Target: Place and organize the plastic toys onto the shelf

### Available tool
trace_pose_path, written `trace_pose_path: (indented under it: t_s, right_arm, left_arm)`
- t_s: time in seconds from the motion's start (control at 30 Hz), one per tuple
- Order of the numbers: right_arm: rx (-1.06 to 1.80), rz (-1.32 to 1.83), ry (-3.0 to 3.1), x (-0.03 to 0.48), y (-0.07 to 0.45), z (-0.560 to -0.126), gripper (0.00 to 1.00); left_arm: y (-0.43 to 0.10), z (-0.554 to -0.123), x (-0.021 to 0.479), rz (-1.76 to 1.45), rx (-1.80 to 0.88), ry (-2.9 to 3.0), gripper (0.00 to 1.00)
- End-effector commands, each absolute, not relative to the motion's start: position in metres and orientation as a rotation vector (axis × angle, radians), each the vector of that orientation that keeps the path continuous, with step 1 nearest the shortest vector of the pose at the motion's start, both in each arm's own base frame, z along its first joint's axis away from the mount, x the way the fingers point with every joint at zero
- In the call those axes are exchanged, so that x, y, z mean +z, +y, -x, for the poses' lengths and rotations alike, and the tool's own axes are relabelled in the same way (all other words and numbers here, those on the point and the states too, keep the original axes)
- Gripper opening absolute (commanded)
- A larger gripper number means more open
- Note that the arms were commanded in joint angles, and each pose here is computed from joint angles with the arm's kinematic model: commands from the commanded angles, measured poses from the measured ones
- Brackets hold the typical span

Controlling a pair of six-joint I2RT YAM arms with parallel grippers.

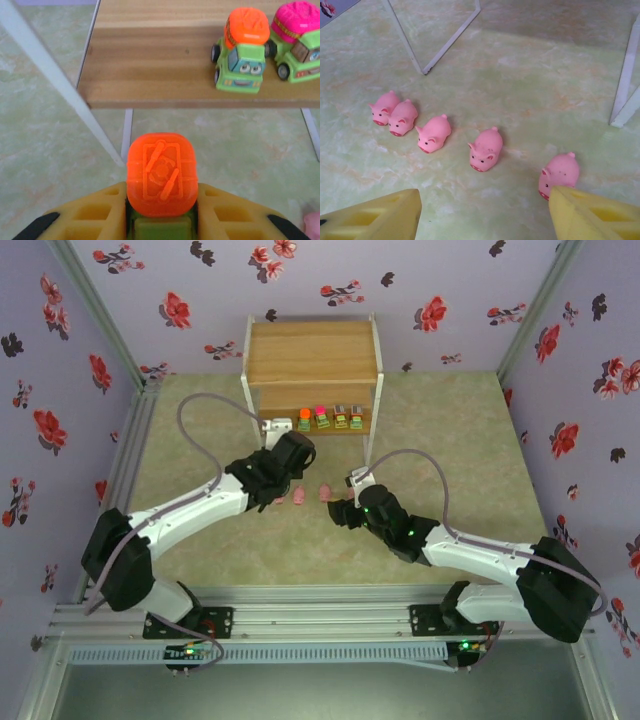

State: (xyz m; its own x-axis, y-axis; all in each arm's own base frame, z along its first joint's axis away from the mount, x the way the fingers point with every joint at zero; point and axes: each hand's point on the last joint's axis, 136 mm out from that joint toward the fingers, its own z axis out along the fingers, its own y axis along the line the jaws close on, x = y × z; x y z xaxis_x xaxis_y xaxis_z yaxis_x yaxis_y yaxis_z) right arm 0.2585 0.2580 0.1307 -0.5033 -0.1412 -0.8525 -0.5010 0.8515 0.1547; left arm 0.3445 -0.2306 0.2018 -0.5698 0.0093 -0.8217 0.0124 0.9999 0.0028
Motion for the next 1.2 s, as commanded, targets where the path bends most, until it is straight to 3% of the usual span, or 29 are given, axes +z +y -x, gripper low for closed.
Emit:
trace_pose_path:
  t_s: [0.0, 1.17]
  right_arm:
    - [0.509, 0.439, 2.063, 0.136, 0.260, -0.262, 0.57]
    - [0.513, 0.455, 2.085, 0.133, 0.264, -0.264, 0.58]
  left_arm:
    - [-0.240, -0.362, 0.214, -0.057, -0.008, 2.155, 0.29]
    - [-0.234, -0.439, 0.214, -0.004, 0.022, 2.127, 0.29]
